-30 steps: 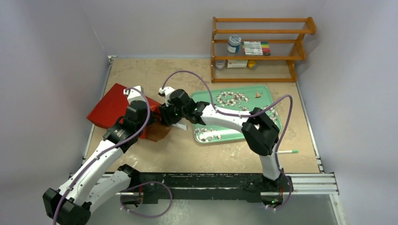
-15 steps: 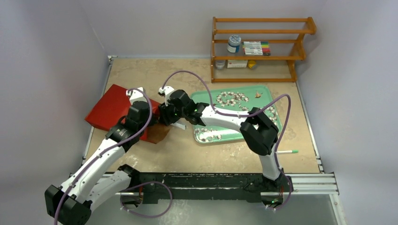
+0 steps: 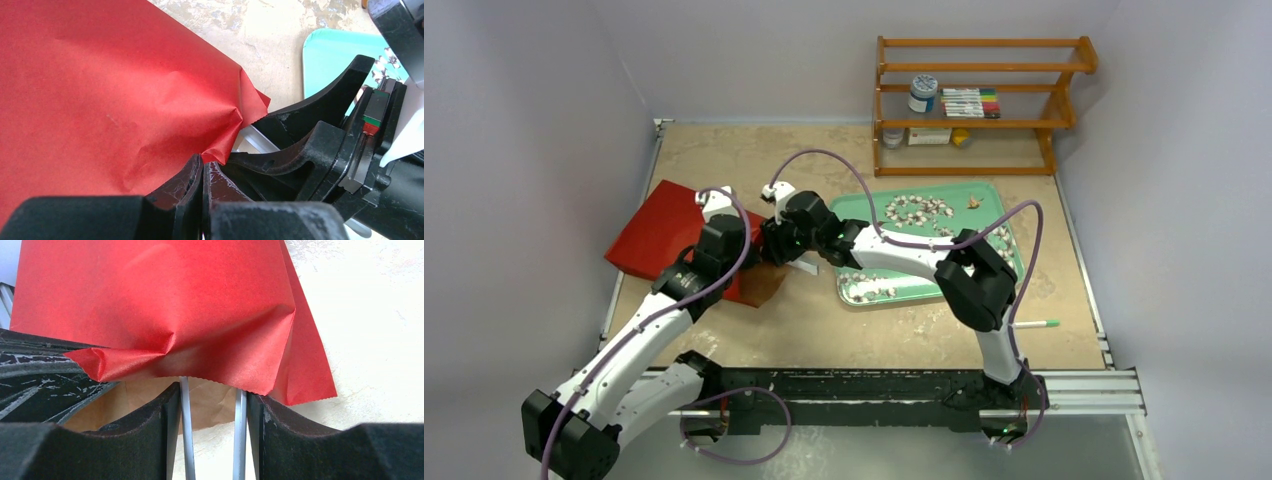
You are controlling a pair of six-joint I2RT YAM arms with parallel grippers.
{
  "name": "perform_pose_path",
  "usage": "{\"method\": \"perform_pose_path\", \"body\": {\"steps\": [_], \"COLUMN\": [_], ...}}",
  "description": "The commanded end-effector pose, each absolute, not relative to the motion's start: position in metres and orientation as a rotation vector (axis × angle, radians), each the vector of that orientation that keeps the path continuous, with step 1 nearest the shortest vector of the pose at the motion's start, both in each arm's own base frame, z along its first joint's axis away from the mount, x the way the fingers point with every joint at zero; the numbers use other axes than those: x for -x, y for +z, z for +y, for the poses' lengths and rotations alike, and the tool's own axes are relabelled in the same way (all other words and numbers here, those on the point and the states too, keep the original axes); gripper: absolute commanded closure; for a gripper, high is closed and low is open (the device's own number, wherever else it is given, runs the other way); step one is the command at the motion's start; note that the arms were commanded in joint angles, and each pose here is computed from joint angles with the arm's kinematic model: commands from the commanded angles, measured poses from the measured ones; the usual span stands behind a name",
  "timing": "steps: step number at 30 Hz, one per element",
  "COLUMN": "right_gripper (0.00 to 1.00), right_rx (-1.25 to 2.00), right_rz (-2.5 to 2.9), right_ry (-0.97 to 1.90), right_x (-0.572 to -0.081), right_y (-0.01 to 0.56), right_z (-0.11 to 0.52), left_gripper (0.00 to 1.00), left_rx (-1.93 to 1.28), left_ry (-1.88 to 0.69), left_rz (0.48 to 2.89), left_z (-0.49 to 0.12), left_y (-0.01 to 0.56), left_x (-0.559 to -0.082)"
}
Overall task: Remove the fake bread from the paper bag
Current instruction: Take out the fake bread from the paper bag.
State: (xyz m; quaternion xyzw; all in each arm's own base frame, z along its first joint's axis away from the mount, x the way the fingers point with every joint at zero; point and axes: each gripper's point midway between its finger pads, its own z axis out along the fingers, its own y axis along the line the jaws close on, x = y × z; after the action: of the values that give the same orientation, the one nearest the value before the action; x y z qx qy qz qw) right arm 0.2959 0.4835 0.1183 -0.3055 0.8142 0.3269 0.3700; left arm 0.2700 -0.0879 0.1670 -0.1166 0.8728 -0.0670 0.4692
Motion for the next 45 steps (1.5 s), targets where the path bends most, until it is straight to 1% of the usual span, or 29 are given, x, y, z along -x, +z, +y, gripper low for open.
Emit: {"method": "perform_pose_path", "body": {"steps": [1,15,17,19,22,23,29,31,34,38,45], "right_gripper": [0.49,0.50,0.53,0.59,0.78,0.81,0.85,0.88,0.89,0.89,0.89], "right_rx": [0.732,0.720,0.719,0.717,0.714,0.715,0.743,0.747,0.733,0.713,0.683], "right_rz": [1.926,1.804,1.780,1.760,1.756,1.763,1.845,1.875,1.920,1.952,2.013], "right_ry": [0.930,1.036,1.056,1.067,1.071,1.069,1.020,0.997,0.947,0.896,0.818], "right_x": [-0.312,-0.318,-0.317,-0.316,-0.312,-0.311,-0.295,-0.289,-0.282,-0.274,-0.259], "right_y": [0.161,0.179,0.185,0.190,0.194,0.193,0.181,0.174,0.161,0.158,0.148], "right_z": [0.508,0.534,0.536,0.535,0.530,0.528,0.502,0.490,0.469,0.445,0.406], "left_gripper": [1.00,1.00,1.00,1.00,1.00,1.00,1.00,1.00,1.00,1.00,1.00], "left_rx": [0.283,0.248,0.248,0.249,0.266,0.276,0.331,0.364,0.393,0.375,0.339], "left_ry": [-0.227,-0.282,-0.281,-0.275,-0.254,-0.249,-0.198,-0.175,-0.163,-0.148,-0.163], "left_rz": [2.146,2.173,2.175,2.173,2.154,2.141,2.065,2.030,1.975,1.965,1.975], "left_z": [-0.097,-0.110,-0.110,-0.110,-0.105,-0.104,-0.093,-0.088,-0.085,-0.091,-0.106], "left_y": [0.168,0.164,0.163,0.163,0.169,0.172,0.193,0.201,0.215,0.223,0.221], "left_x": [-0.269,-0.272,-0.272,-0.273,-0.275,-0.276,-0.286,-0.291,-0.301,-0.316,-0.335]}}
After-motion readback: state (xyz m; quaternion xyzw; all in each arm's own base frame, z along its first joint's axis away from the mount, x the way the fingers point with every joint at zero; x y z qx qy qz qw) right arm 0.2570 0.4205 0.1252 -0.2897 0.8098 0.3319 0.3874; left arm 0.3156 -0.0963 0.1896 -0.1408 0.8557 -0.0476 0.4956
